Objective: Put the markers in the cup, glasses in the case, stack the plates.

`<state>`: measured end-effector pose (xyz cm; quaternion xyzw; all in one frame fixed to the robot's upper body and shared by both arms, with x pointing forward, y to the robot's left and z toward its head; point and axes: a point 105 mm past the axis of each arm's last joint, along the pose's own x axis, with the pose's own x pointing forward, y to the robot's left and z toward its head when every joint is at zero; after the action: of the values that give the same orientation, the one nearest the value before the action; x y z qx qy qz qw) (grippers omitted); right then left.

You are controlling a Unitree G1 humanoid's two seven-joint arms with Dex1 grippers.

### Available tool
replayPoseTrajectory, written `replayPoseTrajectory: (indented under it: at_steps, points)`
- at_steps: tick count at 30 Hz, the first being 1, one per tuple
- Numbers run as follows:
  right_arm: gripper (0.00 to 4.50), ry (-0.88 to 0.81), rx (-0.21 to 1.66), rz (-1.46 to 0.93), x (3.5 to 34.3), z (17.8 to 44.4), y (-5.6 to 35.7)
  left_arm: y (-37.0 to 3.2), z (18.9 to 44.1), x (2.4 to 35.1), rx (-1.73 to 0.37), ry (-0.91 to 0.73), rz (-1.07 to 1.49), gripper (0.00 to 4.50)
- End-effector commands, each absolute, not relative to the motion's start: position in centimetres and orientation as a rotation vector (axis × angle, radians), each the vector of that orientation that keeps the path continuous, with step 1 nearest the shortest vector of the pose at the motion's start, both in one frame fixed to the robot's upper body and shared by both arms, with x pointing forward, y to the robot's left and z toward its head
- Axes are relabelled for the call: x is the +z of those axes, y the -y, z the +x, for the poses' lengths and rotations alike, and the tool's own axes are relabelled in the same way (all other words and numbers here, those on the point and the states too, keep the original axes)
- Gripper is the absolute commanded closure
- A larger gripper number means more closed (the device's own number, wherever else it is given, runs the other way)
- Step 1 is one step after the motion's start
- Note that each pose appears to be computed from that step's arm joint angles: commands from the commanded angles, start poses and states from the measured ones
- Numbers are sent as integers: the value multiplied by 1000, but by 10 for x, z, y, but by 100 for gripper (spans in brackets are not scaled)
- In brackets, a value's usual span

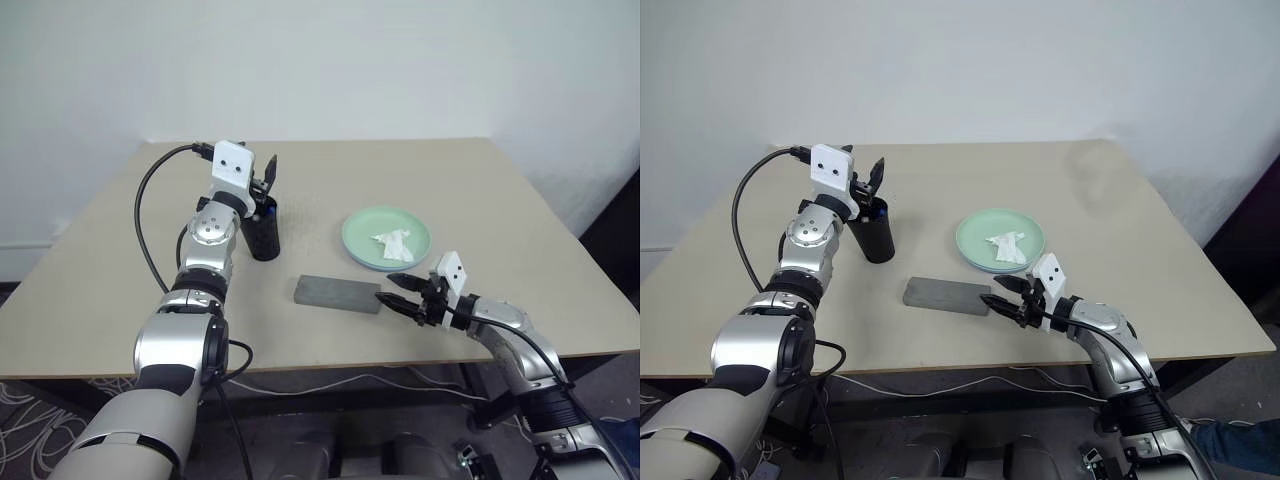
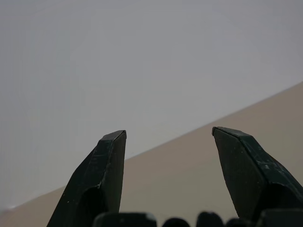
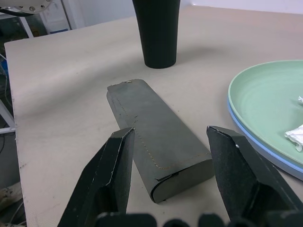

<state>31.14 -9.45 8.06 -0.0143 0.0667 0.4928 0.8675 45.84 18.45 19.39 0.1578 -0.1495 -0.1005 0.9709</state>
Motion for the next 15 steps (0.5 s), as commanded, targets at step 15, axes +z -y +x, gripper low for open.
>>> replayPoseTrajectory:
  at_steps: [15]
  points:
    - [186,-28,941,-91,111,324,129,-185,372,172,-744,158,162,139]
